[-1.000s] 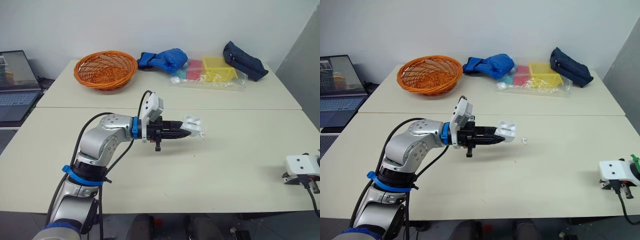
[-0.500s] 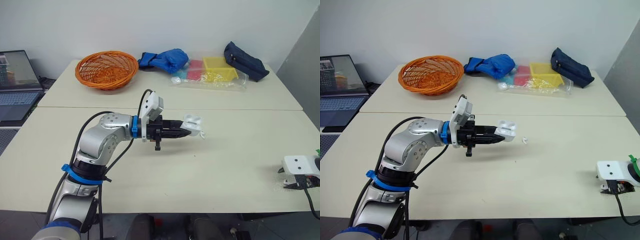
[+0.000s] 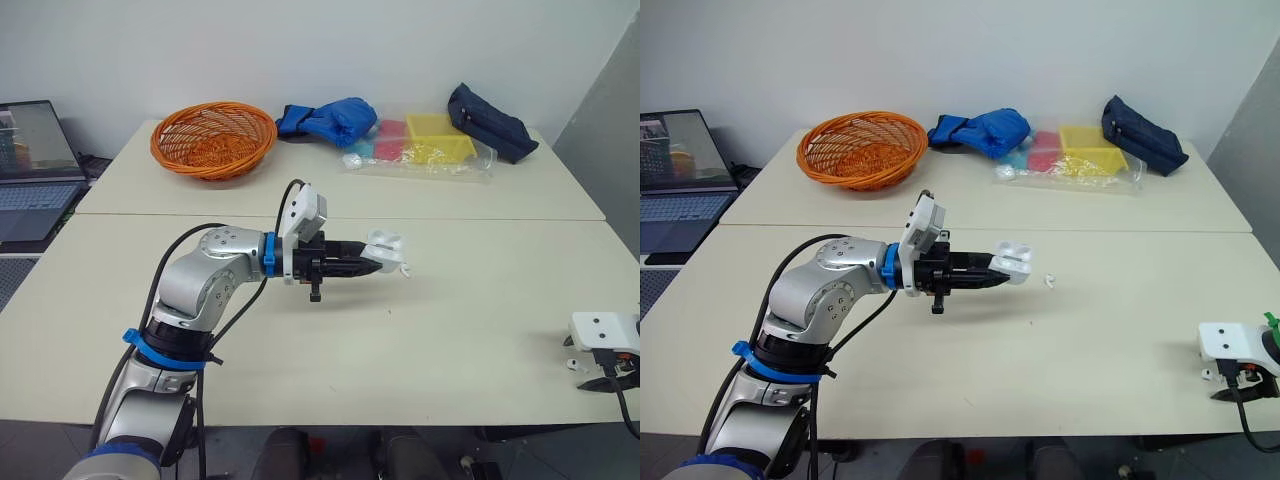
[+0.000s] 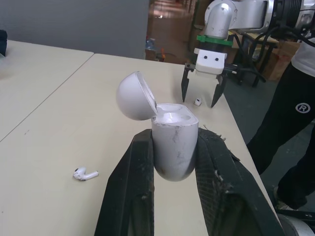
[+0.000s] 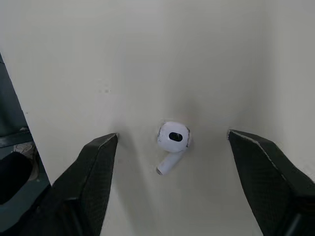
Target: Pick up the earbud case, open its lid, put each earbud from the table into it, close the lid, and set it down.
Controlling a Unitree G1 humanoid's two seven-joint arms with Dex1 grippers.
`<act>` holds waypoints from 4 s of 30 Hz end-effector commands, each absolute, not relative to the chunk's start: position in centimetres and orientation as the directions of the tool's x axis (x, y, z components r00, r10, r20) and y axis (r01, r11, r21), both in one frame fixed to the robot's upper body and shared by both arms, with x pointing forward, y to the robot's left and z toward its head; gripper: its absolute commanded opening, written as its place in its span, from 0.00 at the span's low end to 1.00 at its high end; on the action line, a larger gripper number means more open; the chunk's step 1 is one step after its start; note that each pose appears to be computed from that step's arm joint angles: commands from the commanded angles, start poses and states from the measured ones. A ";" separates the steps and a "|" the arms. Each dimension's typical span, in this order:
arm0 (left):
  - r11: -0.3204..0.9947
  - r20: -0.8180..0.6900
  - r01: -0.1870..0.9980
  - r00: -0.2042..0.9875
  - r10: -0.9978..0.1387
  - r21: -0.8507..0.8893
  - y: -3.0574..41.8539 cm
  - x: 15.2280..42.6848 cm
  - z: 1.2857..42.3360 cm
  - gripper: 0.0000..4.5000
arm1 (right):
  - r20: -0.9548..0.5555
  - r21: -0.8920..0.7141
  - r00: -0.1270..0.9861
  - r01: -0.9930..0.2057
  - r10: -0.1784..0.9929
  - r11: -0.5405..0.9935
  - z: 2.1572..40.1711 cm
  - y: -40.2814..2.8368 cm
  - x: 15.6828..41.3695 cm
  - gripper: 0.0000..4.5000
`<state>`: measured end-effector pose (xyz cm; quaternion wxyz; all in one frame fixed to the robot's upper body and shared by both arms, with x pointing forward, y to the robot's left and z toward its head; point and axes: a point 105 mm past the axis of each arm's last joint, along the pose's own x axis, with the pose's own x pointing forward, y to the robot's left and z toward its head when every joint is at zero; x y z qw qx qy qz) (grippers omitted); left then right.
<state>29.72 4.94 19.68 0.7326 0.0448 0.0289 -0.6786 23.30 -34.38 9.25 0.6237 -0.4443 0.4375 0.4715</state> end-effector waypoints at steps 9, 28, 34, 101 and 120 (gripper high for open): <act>0.053 -0.095 0.996 0.059 -0.994 0.067 4.8 29.2 20.6 0.17 | -0.961 -0.147 0.183 -0.973 0.206 0.176 9.6 -34.1 23.5 0.53; 0.052 -0.100 0.996 0.059 -0.993 0.068 4.9 29.3 20.6 0.17 | -0.959 -0.142 0.182 -0.972 0.216 0.189 9.5 -33.4 23.5 0.53; 0.054 -0.101 0.996 0.060 -0.993 0.069 4.9 29.3 20.7 0.17 | -0.963 -0.149 0.186 -0.970 0.194 0.191 9.3 -33.9 23.5 0.32; 0.132 0.217 0.987 0.109 -0.970 0.090 2.8 31.9 25.5 0.17 | 0.203 -0.115 0.651 -0.726 0.732 0.678 28.6 -10.7 28.2 0.09; 0.121 0.236 0.988 0.097 -0.967 0.091 2.6 31.8 26.2 0.17 | 0.178 -0.186 0.637 -0.726 0.750 0.662 28.2 -10.6 28.0 0.09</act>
